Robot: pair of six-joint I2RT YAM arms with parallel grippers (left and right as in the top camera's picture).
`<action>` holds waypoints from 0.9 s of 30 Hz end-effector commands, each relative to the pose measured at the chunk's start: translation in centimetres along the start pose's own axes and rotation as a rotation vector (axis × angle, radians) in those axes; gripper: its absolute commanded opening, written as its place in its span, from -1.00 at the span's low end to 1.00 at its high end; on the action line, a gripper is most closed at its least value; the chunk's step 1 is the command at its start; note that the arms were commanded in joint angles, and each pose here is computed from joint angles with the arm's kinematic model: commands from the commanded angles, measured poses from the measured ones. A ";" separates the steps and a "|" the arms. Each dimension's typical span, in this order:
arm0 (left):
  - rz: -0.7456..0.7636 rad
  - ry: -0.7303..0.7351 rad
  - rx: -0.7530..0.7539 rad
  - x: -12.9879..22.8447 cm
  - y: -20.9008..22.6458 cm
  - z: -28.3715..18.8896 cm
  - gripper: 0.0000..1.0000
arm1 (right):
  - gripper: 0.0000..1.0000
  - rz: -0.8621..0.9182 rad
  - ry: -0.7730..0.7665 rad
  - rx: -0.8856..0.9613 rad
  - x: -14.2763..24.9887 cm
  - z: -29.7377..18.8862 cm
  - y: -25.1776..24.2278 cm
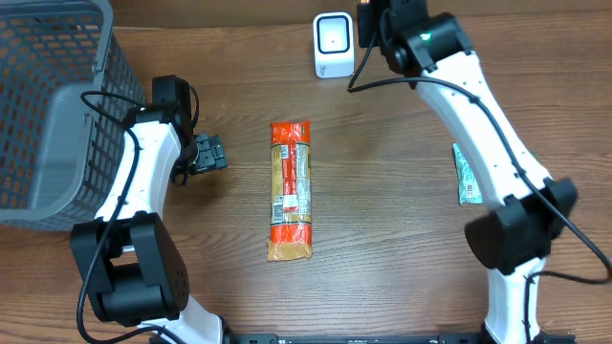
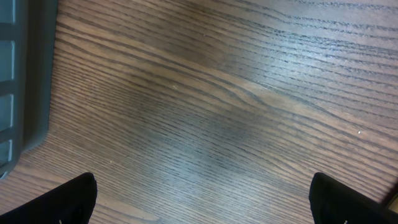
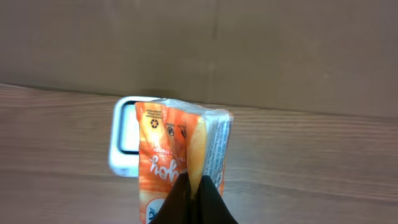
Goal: Scan the item barcode
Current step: 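Hold the orange packet under the white scanner with the right gripper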
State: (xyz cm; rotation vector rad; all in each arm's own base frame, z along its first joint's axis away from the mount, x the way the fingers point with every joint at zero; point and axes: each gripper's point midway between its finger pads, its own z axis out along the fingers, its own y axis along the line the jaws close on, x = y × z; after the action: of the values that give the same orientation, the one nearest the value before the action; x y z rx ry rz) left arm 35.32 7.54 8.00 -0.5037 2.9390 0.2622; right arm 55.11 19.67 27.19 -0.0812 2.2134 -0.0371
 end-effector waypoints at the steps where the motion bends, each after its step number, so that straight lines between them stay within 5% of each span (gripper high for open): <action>1: 0.013 -0.028 -0.004 -0.4 0.2 -0.8 1.00 | -0.93 -0.061 -0.034 0.094 -0.3 1.8 -0.6; 15: 0.012 -0.027 -0.004 -0.4 0.2 -0.8 1.00 | -0.93 -0.216 -0.145 0.167 1.1 7.8 4.3; 27: 0.011 -0.027 -0.004 -0.4 0.2 -0.8 0.99 | -0.93 -0.535 -0.184 0.202 2.8 11.7 7.2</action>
State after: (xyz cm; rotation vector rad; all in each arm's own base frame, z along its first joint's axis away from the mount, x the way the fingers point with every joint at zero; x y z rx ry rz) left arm 35.32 7.54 8.00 -0.5037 2.9390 0.2622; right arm 61.77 26.67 18.33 -0.4252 1.9693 -0.4145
